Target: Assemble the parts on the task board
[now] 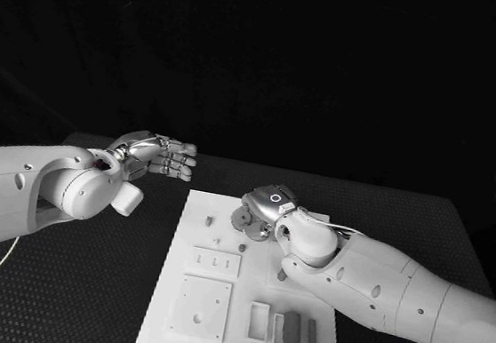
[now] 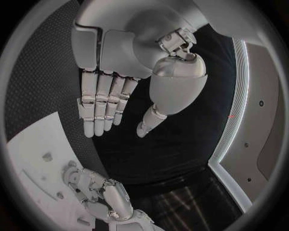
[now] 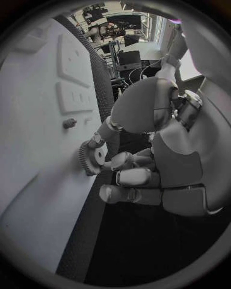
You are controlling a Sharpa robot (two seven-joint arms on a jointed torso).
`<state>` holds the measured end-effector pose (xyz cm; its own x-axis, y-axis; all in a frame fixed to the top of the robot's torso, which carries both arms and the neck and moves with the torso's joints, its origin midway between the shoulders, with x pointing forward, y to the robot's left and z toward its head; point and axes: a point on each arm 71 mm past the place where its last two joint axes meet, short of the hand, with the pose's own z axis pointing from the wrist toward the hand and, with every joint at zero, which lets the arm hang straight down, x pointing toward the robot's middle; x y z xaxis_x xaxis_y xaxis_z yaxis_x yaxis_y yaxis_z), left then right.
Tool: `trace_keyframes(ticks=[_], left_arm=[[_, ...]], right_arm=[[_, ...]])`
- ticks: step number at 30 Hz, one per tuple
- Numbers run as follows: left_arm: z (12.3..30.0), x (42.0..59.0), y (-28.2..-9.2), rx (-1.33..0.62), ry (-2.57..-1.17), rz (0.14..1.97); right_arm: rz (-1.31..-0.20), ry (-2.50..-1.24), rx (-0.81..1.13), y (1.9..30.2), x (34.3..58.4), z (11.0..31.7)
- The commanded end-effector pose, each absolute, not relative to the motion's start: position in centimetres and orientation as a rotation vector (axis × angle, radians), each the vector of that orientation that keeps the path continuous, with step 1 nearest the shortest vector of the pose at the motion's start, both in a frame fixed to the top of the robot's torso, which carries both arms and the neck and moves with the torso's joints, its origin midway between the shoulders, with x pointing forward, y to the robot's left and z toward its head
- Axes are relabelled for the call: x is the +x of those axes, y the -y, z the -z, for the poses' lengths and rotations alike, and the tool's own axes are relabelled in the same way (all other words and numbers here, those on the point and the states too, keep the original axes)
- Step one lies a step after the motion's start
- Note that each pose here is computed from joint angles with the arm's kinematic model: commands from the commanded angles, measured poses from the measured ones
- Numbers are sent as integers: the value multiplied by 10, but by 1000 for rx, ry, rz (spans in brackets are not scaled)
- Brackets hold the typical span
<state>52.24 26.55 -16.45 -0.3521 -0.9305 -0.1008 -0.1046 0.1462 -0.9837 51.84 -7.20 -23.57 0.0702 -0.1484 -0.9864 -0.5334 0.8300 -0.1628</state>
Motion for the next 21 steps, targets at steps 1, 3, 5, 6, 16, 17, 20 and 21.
trace_keyframes(ticks=[1,3,5,6,16,17,20,21], left_arm=[[163,522,-262,-1004,-1624,1319],[163,523,-262,-1003,-1624,1319],[163,523,-261,-1003,-1624,1319],[163,523,-261,-1003,-1624,1320],[163,527,-256,-995,-1629,1324],[163,527,-256,-994,-1630,1325],[163,527,-255,-993,-1630,1327],[163,527,-255,-993,-1630,1327]], right_arm=[[-304,-1494,-591,68,518,236],[-309,-1495,-592,65,517,236],[-312,-1495,-593,64,517,236],[-313,-1494,-593,63,517,236],[-309,-1497,-595,59,520,238],[-306,-1498,-595,59,521,238],[-298,-1504,-597,59,522,239],[-295,-1505,-597,59,523,240]])
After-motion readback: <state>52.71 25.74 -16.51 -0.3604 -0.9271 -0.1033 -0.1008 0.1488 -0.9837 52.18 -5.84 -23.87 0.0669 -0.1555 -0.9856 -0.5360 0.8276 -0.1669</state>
